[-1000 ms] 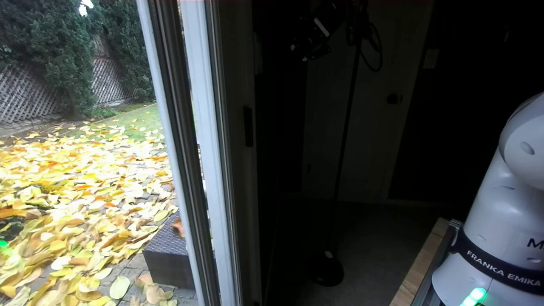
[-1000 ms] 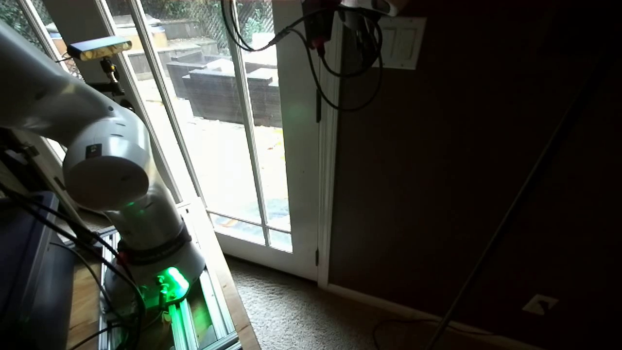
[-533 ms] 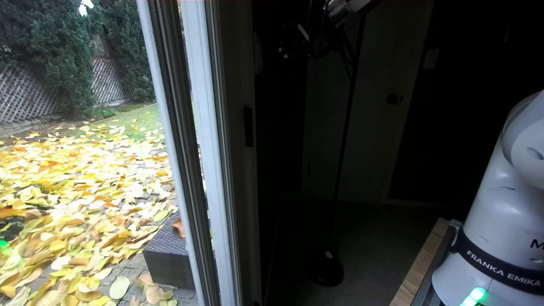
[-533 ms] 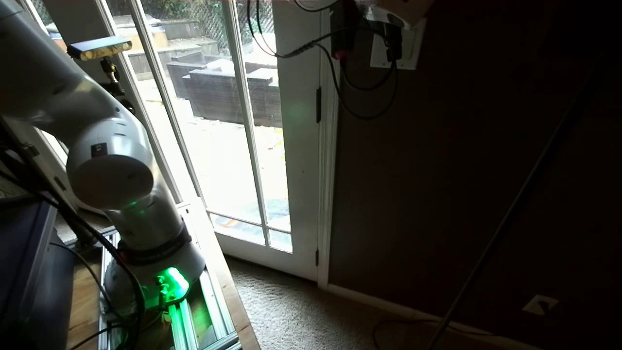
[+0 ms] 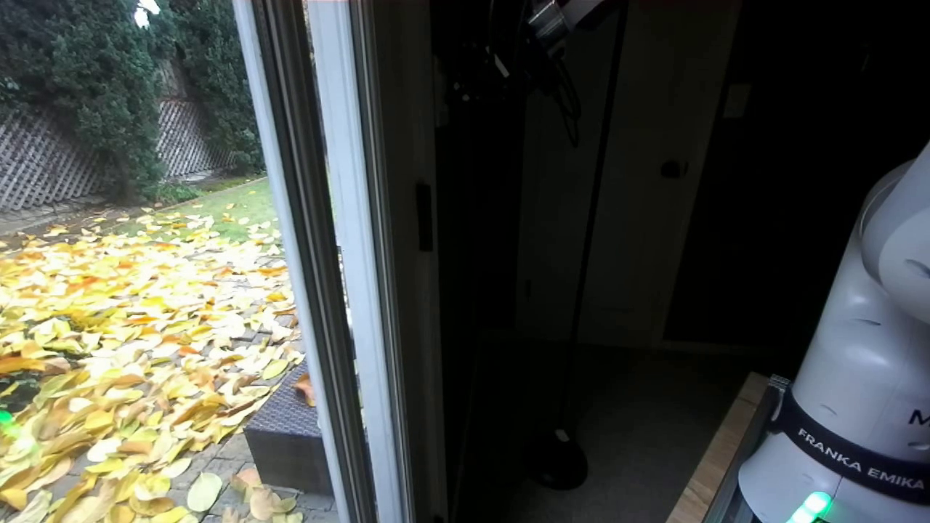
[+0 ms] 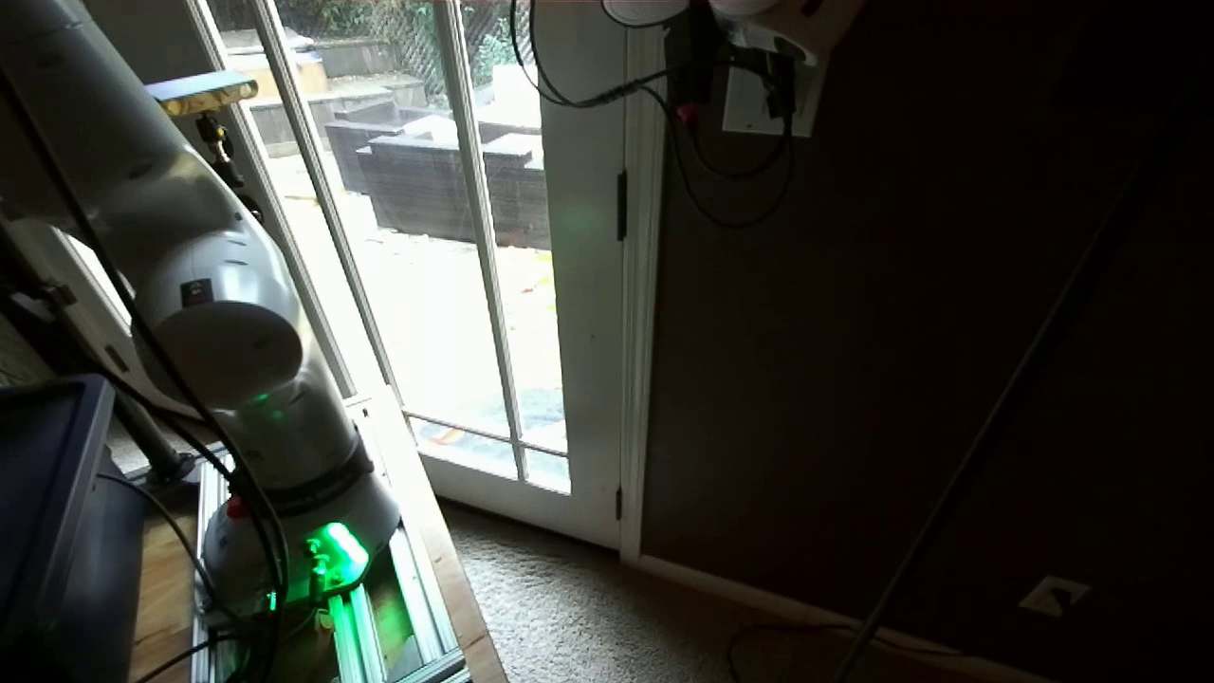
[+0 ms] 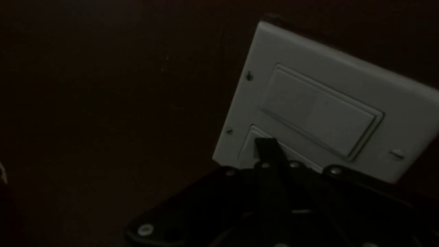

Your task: Turn on the switch on the right

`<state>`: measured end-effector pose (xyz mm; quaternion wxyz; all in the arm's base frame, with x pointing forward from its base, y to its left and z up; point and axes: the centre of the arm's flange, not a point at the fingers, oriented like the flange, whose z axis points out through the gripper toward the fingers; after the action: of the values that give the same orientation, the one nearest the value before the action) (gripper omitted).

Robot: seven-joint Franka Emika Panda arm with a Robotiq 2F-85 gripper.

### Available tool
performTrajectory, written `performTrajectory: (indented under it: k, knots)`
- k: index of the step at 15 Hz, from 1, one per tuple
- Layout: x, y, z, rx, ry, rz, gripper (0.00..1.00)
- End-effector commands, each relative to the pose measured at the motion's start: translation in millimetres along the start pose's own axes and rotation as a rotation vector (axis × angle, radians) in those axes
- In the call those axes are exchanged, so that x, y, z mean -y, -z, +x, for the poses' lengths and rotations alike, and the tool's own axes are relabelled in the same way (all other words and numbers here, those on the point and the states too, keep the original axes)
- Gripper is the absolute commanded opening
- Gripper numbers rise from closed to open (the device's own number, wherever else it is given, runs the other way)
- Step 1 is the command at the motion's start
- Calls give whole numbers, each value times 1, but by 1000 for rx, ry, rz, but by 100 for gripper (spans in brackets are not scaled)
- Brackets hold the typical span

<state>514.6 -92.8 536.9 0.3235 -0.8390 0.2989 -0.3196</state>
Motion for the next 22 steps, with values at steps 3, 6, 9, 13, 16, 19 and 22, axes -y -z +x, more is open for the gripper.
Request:
performTrajectory:
  k: [3,6,9,13,16,19,22]
  knots:
    - [4,-20,11,-8,26,14,0]
    - [5,-25,9,6,64,4,0]
    - [6,-31,9,25,130,-12,0]
    - [8,-32,7,64,200,-35,0]
    - [14,-25,5,95,241,-63,0]
    - [14,-26,9,111,273,-102,0]
    - [11,-27,11,124,289,-129,0]
